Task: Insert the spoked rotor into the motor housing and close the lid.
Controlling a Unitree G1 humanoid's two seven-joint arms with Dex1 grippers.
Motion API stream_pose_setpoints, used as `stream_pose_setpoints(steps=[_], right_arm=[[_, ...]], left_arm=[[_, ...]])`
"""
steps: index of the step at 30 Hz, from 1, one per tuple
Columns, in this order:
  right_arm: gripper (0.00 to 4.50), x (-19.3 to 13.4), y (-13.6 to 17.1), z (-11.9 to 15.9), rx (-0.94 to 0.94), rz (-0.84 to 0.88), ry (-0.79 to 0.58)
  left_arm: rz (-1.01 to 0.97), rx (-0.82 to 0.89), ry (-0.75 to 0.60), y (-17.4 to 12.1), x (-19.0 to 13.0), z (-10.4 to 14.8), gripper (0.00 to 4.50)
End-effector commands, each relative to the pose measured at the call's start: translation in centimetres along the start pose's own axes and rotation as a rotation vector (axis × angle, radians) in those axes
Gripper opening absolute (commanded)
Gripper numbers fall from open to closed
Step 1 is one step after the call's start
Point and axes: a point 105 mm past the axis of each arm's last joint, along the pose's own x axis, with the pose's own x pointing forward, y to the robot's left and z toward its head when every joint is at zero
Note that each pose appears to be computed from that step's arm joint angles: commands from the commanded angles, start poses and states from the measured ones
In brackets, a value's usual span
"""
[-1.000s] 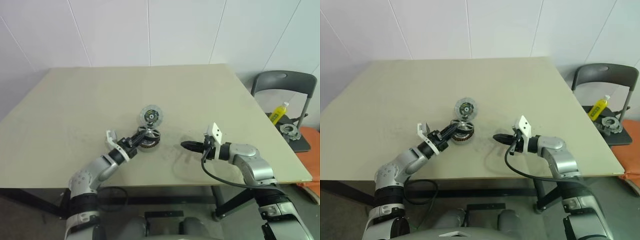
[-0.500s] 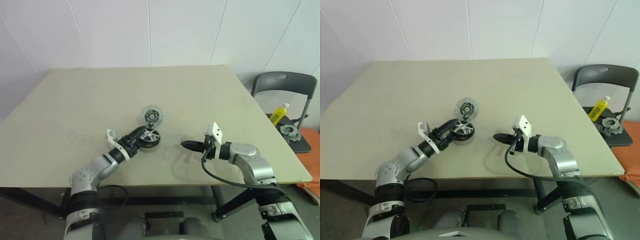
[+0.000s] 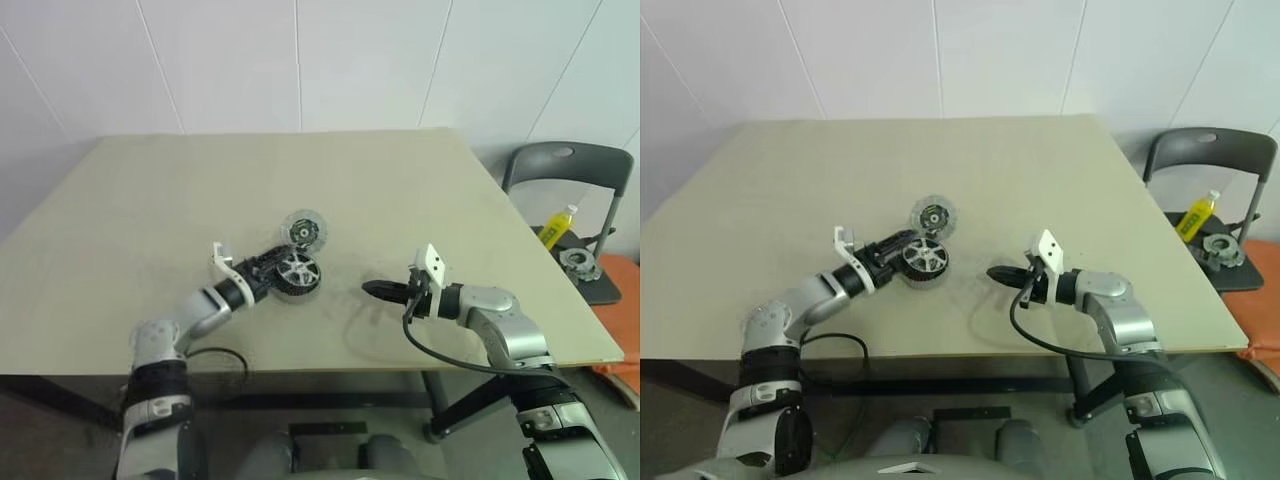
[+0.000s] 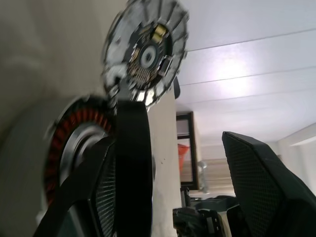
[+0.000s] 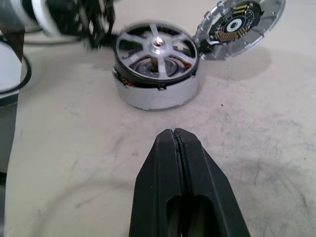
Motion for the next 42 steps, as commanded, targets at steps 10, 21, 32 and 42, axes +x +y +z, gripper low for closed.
stream_pose_setpoints(steps=[10, 21, 32, 42], right_arm=[[0.00, 0.4, -0.6, 1.3, -0.042, -0.025, -0.044], [0.00, 0.5, -0.3, 1.0, -0.030, -0.028, -0.048], [0.00, 1.0, 0.2, 1.2, -0.022, -0.021, -0.064], [0.00, 1.0, 0.0, 1.0, -0.017, -0.024, -0.052]], left_arm=[[0.052, 0.579, 0.141, -5.4, -0.8, 5.5, 3.32], [0.021, 0.616, 0.111, -2.6, 0.7, 5.0, 3.32], [0.068, 0.902, 0.136, 1.9, 2.9, 1.3, 3.32], [0.085, 0.776, 0.272, 3.4, 2.3, -0.4, 3.32]])
